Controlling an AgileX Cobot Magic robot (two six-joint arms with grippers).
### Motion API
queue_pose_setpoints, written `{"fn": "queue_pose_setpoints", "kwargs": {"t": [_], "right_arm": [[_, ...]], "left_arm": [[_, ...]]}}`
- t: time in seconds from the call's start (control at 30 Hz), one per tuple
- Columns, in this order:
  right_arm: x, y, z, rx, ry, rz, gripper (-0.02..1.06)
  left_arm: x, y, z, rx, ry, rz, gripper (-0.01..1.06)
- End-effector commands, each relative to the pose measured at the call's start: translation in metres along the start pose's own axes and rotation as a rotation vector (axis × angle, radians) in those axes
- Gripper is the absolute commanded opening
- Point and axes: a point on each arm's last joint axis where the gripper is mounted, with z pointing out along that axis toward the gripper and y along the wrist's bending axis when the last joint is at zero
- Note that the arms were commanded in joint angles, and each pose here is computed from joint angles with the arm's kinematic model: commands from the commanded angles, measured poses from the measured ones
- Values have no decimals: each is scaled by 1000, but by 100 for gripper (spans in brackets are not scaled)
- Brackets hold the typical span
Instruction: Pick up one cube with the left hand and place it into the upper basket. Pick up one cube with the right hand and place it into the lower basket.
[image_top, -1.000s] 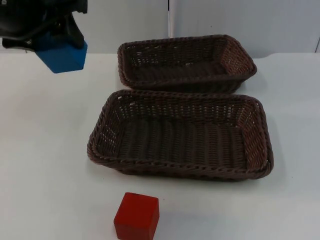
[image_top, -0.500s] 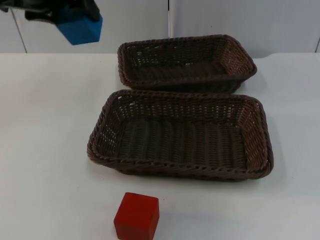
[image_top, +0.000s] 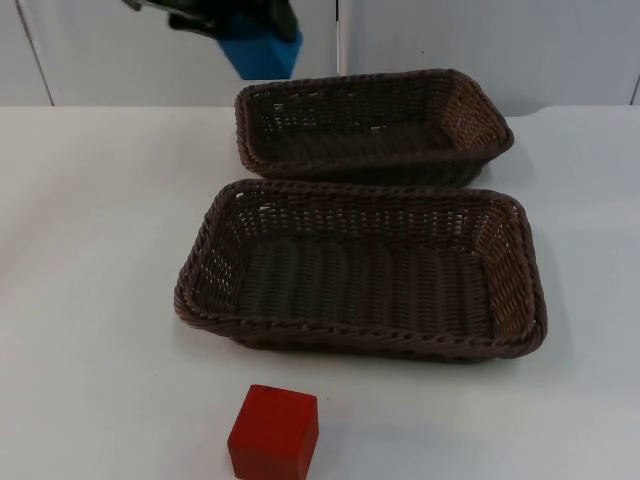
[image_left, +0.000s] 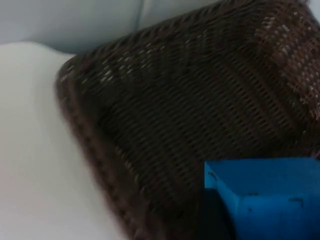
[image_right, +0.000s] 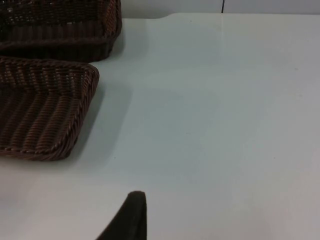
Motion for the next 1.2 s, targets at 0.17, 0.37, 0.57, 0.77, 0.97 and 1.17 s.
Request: {"fn": "queue_pose_setpoints", "kwargs": {"t": [0.17, 0.37, 0.57, 0.77, 0.97, 1.17], "right_arm": [[1, 0, 1, 7, -4, -1, 105], [1, 0, 1, 7, -4, -1, 105], [1, 0, 1, 7, -4, -1, 105], [1, 0, 1, 7, -4, -1, 105], [1, 0, 1, 7, -4, -1, 105], [1, 0, 1, 7, -4, -1, 105]], "left_arm": [[-12, -16, 41, 36, -29, 57, 0], [-13, -7, 78, 31, -52, 57, 0], [-4, 5, 110, 1, -95, 47, 0], [10, 14, 133, -23, -103, 35, 0], [22, 19, 146, -30, -75, 33, 0], [23, 19, 147, -23, -68, 22, 32]]}}
